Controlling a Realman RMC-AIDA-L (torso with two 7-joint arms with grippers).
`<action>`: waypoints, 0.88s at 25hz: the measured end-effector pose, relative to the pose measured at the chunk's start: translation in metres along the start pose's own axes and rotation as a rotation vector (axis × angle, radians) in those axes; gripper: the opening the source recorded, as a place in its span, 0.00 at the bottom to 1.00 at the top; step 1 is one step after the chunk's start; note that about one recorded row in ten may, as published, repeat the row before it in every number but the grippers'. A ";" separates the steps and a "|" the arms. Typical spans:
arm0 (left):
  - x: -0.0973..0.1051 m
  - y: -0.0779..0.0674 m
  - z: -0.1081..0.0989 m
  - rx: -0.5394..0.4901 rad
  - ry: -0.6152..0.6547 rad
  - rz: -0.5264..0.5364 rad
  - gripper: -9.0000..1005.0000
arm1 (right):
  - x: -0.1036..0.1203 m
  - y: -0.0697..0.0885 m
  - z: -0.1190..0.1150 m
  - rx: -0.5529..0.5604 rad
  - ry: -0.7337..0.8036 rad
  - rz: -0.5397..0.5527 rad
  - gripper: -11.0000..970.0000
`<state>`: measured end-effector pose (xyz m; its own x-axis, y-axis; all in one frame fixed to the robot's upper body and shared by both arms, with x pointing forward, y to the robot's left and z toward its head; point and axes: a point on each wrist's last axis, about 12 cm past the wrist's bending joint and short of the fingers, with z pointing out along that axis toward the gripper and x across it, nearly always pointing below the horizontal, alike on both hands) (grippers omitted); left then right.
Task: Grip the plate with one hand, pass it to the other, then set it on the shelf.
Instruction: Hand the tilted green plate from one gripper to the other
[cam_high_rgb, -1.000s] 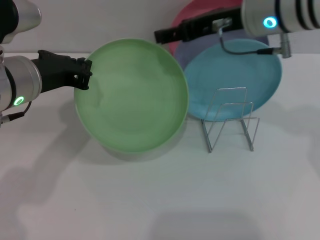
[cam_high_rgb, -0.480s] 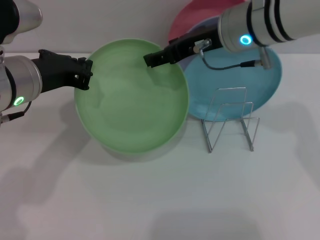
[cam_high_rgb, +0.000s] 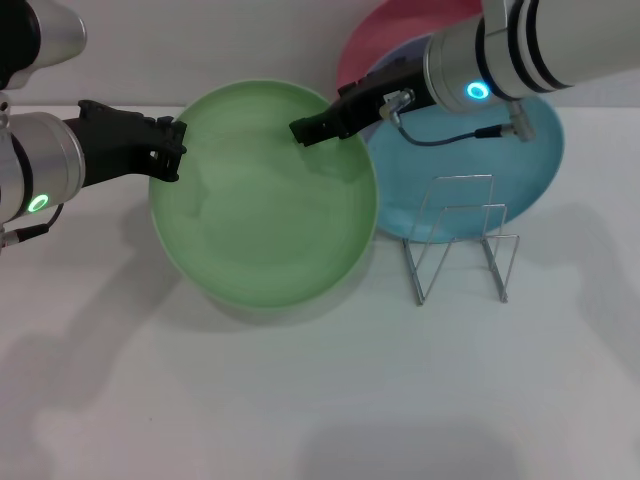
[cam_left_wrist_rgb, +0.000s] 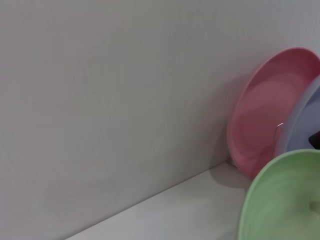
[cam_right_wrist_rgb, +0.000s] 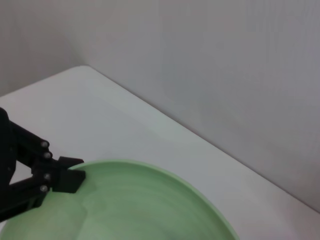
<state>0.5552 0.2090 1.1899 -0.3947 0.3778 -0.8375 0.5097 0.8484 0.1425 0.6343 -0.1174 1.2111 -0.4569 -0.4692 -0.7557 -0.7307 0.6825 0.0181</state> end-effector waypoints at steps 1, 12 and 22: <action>0.000 0.000 0.000 0.000 0.000 0.000 0.04 | 0.000 0.000 0.001 0.000 0.002 -0.001 0.76; -0.002 -0.002 0.001 0.007 -0.002 0.006 0.04 | 0.002 -0.002 0.005 0.004 0.008 0.001 0.74; -0.003 -0.005 0.002 0.017 -0.002 0.011 0.04 | 0.006 -0.003 0.009 0.021 0.032 -0.033 0.62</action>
<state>0.5547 0.2027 1.1904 -0.3873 0.3861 -0.8372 0.5271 0.8377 0.1425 0.6383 -0.1174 1.2003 -0.4495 -0.5089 -0.7342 -0.7345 0.6783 -0.0204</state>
